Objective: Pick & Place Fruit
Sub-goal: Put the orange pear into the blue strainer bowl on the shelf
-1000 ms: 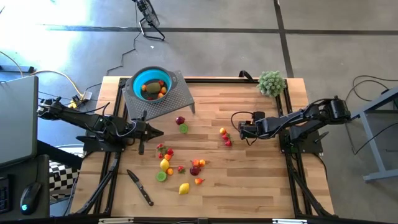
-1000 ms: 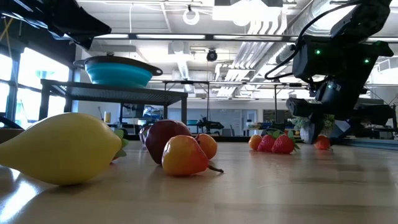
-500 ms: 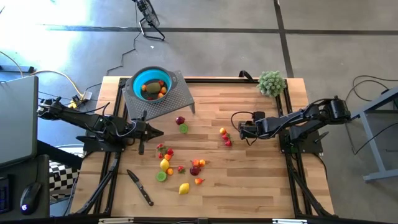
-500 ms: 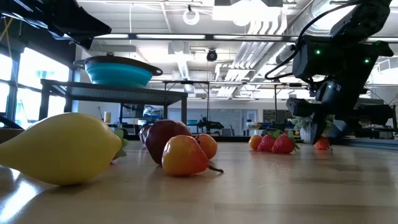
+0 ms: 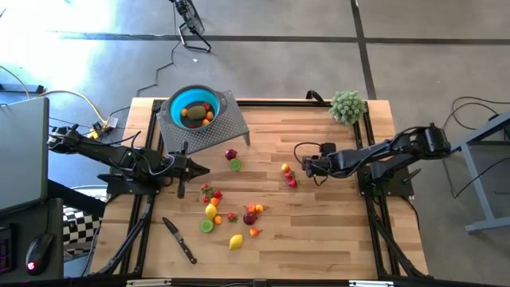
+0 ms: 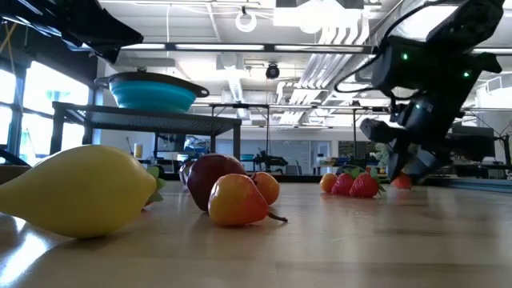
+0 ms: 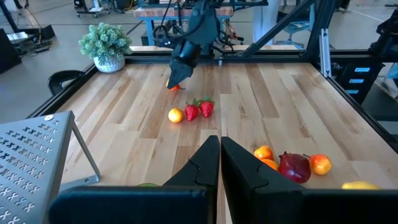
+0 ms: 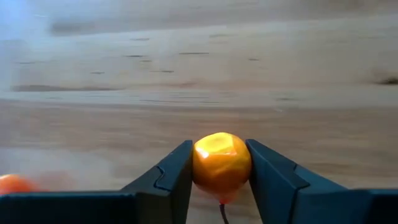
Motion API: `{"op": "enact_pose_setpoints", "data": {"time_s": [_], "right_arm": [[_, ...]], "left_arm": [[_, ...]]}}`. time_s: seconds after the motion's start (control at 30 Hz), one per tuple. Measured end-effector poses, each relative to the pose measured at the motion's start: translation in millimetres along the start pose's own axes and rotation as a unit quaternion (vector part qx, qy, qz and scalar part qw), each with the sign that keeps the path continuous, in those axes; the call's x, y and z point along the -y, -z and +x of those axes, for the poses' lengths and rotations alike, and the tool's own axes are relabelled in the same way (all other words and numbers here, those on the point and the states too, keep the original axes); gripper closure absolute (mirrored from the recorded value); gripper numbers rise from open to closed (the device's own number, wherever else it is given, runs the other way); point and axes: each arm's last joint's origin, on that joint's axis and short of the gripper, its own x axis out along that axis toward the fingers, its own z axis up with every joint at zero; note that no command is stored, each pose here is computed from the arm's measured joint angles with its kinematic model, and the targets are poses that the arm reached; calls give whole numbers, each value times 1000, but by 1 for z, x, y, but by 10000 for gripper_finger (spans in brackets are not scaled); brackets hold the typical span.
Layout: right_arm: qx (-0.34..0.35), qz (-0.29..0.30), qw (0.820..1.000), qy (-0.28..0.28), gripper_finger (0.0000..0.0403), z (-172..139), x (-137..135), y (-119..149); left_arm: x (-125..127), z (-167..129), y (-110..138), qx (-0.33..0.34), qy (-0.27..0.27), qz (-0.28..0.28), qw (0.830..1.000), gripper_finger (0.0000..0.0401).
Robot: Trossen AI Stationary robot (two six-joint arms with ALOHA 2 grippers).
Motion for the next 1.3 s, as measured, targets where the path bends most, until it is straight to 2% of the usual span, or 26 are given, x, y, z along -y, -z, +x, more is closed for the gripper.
{"op": "enact_pose_setpoints", "data": {"time_s": [0.2,0.37,0.5,0.73,0.8,0.9,1.1,1.23,1.3], "right_arm": [[32,-14,995,-94,269,-16,-13,-12],[88,-35,974,-206,269,-39,-29,-28],[149,-60,940,-302,269,-59,-44,-40],[254,-103,860,-431,269,-89,-64,-57],[271,-112,845,-447,268,-93,-66,-59],[289,-124,833,-456,268,-98,-67,-60],[297,-133,828,-457,269,-99,-67,-60],[300,-139,822,-464,276,-96,-71,-58],[308,-146,810,-477,278,-96,-74,-57]], "left_arm": [[0,0,0,0,0,0,1000,389],[0,0,0,2,-1,-1,1000,389],[0,0,0,3,-1,-1,1000,389],[0,0,-1,3,-2,-1,1000,389],[0,0,-1,3,-2,-2,1000,389],[0,0,-1,3,-2,-2,1000,389],[-1,0,-1,4,-17,-7,1000,389],[-2,0,-1,8,-43,-42,998,389],[-4,1,0,11,-75,-71,995,389]]}}
